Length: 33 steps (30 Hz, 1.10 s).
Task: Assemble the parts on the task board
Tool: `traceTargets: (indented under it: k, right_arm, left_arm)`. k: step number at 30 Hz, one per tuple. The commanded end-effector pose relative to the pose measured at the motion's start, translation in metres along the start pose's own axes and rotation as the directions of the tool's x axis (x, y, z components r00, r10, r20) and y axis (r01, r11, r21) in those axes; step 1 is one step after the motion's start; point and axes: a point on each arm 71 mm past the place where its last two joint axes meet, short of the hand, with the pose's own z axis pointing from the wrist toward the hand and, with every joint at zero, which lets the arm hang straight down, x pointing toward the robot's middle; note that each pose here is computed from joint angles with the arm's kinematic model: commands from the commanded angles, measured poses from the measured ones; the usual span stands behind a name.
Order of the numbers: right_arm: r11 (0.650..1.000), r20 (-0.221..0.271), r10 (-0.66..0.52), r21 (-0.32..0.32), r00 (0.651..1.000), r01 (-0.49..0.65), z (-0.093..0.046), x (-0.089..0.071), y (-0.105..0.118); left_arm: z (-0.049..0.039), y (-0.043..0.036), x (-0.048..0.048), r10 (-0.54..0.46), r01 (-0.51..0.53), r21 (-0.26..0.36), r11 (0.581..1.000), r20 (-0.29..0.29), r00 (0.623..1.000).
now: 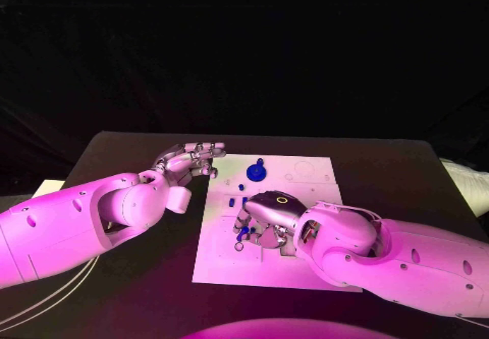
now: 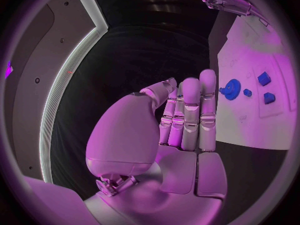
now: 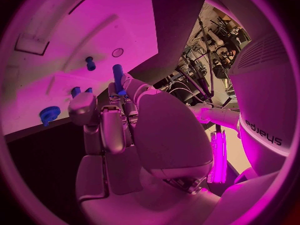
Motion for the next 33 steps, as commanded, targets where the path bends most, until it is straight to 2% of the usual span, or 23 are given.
traceTargets:
  k: [1,9,22,33]
  right_arm:
    - [1.0,-0.04,0.0,-0.028,0.999,-0.001,0.003,0.007,0.001]
    - [1.0,-0.069,0.004,-0.031,0.998,-0.006,0.008,0.017,0.001]
    - [1.0,-0.09,-0.017,-0.017,0.996,0.016,0.008,0.021,-0.003]
    - [0.996,-0.075,-0.084,-0.011,0.994,0.084,0.009,0.021,-0.006]
  left_arm:
    - [-0.0001,-0.0005,0.0035,-0.004,0.004,0.006,1.0,-0.024,1.0]
    - [-0.0003,-0.0005,0.0037,-0.004,0.005,0.006,1.0,-0.025,1.0]
    - [-0.0006,-0.0007,0.0026,-0.004,0.004,0.005,1.0,-0.023,1.0]
    - [-0.0008,-0.0008,0.0022,-0.004,0.004,0.005,1.0,-0.023,1.0]
